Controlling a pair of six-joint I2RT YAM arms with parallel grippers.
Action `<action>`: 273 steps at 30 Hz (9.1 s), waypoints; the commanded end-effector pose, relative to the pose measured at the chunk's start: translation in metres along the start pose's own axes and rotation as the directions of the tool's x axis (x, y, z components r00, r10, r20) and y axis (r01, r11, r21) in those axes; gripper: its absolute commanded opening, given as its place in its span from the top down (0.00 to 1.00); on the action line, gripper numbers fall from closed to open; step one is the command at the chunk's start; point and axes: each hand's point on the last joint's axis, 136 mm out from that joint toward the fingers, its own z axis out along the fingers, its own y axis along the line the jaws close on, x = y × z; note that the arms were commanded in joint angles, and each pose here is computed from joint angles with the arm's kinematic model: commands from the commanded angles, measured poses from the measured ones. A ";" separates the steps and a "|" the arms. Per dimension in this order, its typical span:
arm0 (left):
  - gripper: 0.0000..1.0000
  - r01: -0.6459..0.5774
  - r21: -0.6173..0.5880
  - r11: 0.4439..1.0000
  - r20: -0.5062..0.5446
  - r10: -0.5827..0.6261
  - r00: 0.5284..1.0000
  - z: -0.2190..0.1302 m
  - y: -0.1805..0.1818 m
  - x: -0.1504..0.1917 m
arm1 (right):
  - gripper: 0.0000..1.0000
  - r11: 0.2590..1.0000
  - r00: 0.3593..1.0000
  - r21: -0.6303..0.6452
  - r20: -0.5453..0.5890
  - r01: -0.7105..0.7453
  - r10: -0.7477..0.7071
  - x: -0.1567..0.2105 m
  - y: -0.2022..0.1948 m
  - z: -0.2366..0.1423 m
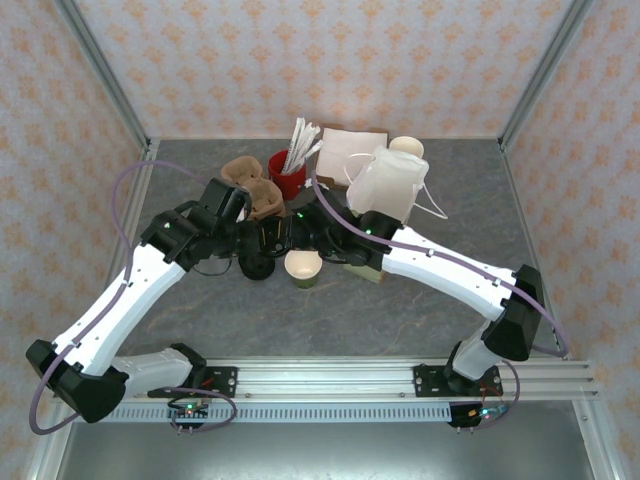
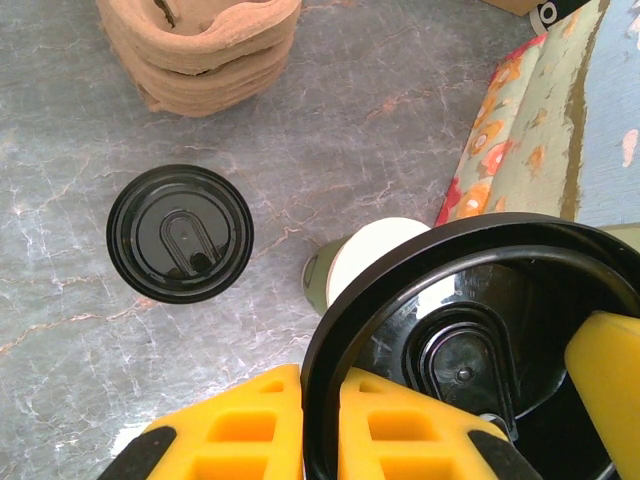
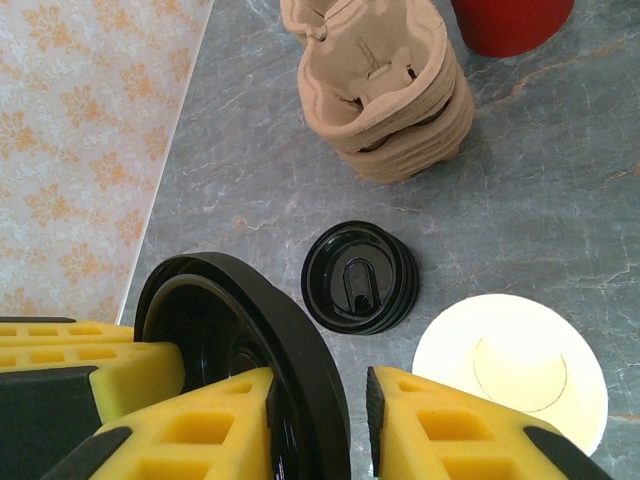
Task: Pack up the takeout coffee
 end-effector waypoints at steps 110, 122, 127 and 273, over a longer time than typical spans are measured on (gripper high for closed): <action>0.95 -0.977 0.192 0.091 0.557 0.810 0.185 -0.062 -0.134 0.041 | 0.66 0.978 0.925 -0.087 -0.351 -0.188 0.146 0.022 -0.057 -0.112; 0.95 -0.814 0.388 0.433 0.409 0.711 0.573 -0.037 -0.123 0.029 | 0.58 0.983 0.983 -0.059 -0.080 -0.172 0.168 -0.006 -0.081 -0.155; 0.95 -0.651 0.474 0.592 0.287 0.596 0.750 -0.018 -0.110 0.028 | 0.59 0.963 0.975 -0.158 -0.073 -0.219 0.209 0.003 -0.070 -0.151; 0.42 0.098 0.483 0.870 -0.284 0.050 0.957 0.120 -0.037 0.041 | 0.42 0.908 0.917 0.141 0.009 -0.395 0.398 0.051 -0.130 0.042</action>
